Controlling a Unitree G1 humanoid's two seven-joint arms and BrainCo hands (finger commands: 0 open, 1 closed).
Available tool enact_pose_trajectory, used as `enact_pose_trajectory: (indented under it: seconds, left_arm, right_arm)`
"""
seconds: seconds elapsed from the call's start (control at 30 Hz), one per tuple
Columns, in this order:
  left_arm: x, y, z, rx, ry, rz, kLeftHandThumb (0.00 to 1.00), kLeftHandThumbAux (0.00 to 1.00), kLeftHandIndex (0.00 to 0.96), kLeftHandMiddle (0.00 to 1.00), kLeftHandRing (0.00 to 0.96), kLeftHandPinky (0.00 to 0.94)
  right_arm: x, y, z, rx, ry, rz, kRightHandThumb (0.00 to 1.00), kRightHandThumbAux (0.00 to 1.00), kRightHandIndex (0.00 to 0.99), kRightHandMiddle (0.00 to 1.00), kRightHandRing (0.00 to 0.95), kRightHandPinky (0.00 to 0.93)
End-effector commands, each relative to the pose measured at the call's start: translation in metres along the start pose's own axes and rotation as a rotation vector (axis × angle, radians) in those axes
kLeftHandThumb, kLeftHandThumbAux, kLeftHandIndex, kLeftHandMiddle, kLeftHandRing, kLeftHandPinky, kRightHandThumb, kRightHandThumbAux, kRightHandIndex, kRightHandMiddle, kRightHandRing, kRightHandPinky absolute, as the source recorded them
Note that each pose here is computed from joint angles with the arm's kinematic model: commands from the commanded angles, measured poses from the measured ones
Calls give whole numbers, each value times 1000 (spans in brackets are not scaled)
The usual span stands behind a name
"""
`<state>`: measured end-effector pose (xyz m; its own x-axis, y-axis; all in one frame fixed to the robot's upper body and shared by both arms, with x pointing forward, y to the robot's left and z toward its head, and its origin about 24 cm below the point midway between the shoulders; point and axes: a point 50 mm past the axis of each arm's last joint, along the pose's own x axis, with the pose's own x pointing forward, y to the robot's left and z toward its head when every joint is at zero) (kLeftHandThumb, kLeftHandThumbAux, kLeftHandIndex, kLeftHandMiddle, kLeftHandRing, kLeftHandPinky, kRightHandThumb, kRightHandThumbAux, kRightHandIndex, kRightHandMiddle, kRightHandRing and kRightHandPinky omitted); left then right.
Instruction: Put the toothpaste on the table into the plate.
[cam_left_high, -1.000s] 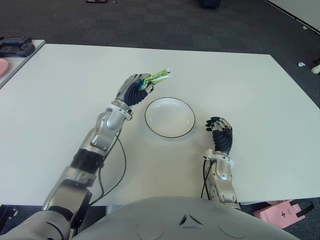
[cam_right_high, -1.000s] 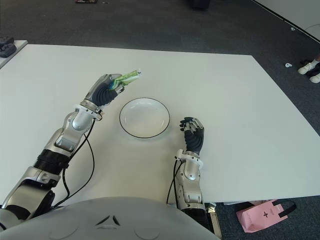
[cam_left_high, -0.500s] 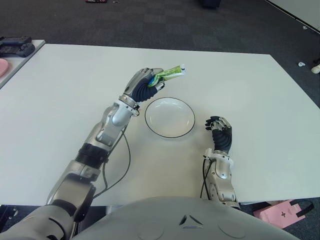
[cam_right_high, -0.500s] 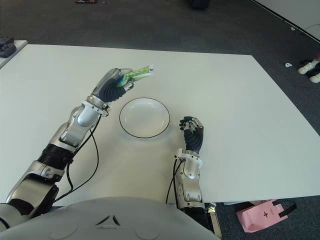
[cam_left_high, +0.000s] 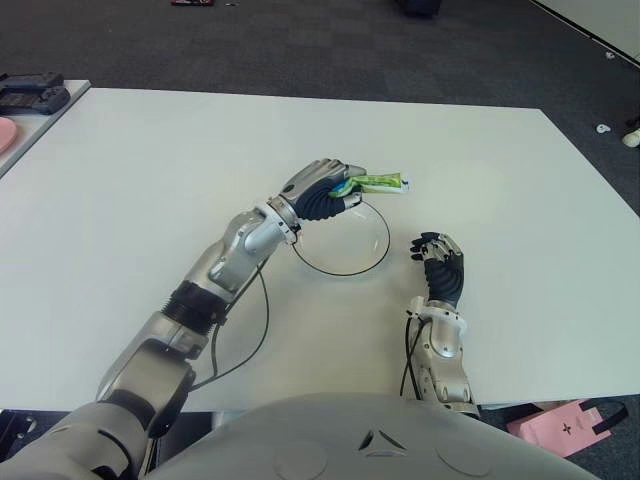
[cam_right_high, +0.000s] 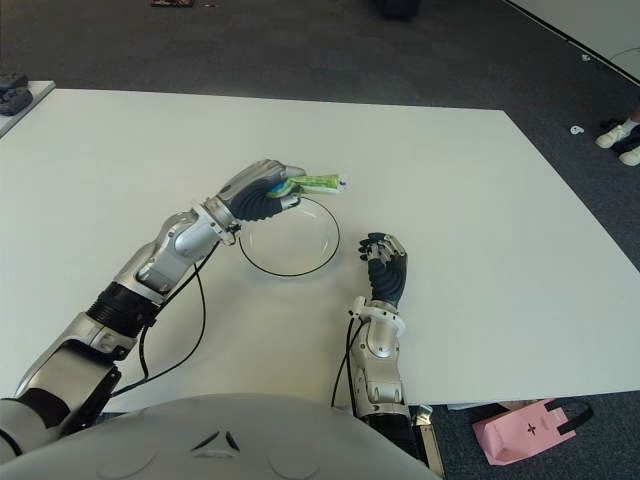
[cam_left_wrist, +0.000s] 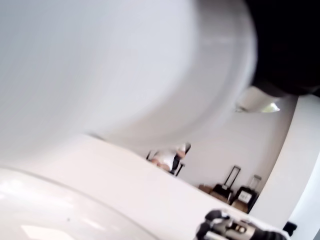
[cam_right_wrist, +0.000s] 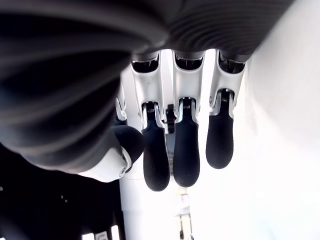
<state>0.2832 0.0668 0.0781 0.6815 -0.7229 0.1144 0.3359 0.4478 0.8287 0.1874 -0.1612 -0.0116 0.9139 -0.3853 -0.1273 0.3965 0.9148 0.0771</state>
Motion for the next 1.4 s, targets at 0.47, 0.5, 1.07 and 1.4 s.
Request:
enact_pose_trajectory:
  seconds: [0.47,0.5,1.07,1.4]
  left_arm:
    - [4,-25,-21,71,63,-171,750,697,443,901,888,881]
    - [4,-26,-22,71,65,-173,751,697,443,902,889,880]
    - [2,-34,-31,69,104,-195,750,698,443,905,889,866]
    - [1,-39,-37,97,113,-210,748,697,443,895,883,857]
  right_arm:
    - [-22,11,-31,41,213,-40,705,726,430,537,524,524]
    - [-22,11,-31,42,214,-40,705,726,430,536,524,524]
    - [-22,9,-32,42,221,-42,705,726,430,540,528,530]
    - [-23,8,-31,39,222,-45,704,726,430,538,526,517]
